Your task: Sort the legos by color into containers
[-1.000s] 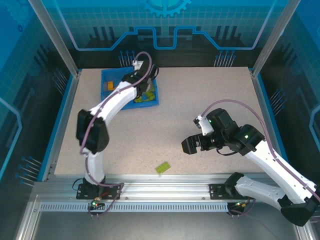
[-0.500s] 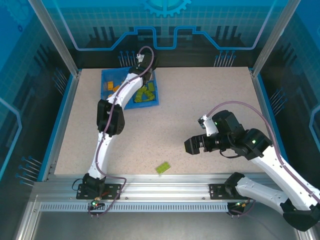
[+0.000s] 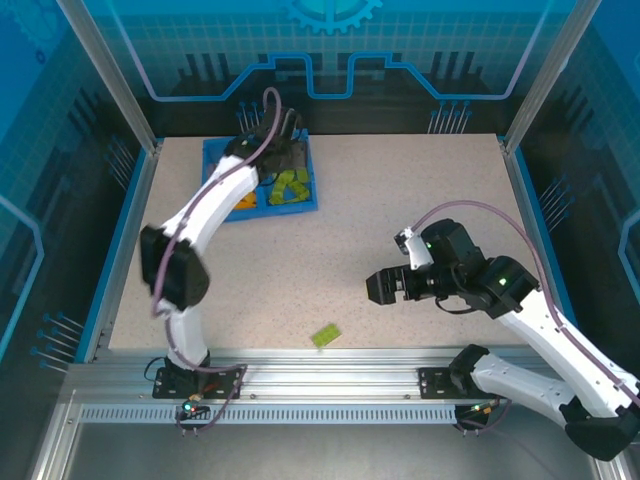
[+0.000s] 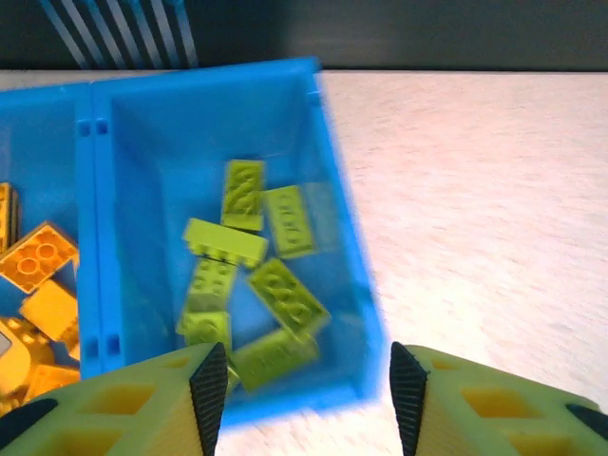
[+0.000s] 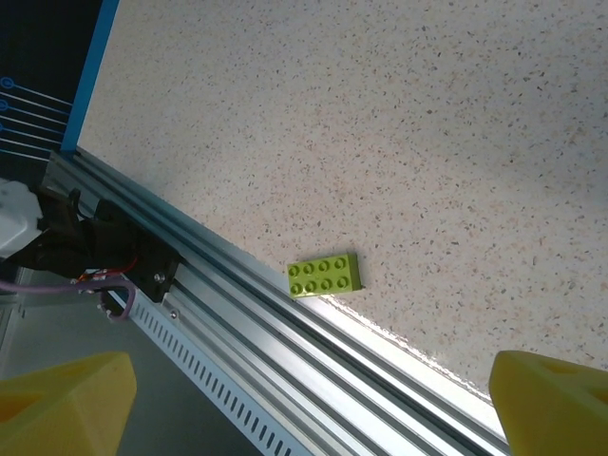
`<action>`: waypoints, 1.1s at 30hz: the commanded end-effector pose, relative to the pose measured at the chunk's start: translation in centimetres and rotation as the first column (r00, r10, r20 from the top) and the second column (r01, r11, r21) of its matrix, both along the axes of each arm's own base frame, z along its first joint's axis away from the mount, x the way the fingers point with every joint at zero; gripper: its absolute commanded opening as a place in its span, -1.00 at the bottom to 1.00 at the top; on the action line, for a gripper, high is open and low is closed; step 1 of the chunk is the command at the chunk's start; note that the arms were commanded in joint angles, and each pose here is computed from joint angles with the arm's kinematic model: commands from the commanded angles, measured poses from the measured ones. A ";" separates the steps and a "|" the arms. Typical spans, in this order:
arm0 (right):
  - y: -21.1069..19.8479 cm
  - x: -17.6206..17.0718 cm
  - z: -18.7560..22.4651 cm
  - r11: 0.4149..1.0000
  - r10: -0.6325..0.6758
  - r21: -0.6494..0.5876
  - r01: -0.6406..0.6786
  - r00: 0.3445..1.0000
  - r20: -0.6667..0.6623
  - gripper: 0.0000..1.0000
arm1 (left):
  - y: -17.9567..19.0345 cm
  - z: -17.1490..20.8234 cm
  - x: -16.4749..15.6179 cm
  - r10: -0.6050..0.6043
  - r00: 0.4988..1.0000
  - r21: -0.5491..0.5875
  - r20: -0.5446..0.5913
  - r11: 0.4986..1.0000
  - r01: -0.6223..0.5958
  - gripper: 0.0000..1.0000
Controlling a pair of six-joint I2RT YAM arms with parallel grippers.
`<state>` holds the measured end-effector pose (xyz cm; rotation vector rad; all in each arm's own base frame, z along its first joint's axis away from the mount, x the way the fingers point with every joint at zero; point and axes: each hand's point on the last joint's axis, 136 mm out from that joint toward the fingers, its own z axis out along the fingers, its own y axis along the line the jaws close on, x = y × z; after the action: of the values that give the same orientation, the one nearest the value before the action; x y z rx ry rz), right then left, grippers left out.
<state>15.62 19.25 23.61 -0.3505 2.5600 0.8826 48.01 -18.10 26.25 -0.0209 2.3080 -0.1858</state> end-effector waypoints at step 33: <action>-2.6 0.1 -1.1 0.996 -0.088 -0.017 0.088 0.996 0.006 0.95 | -11.1 -24.1 -34.3 -0.548 0.613 -0.023 -0.569 0.755 0.655 0.76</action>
<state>15.89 17.36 22.73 -0.2772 2.5504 0.8448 13.67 -28.22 2.06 0.9166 2.8285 -0.3351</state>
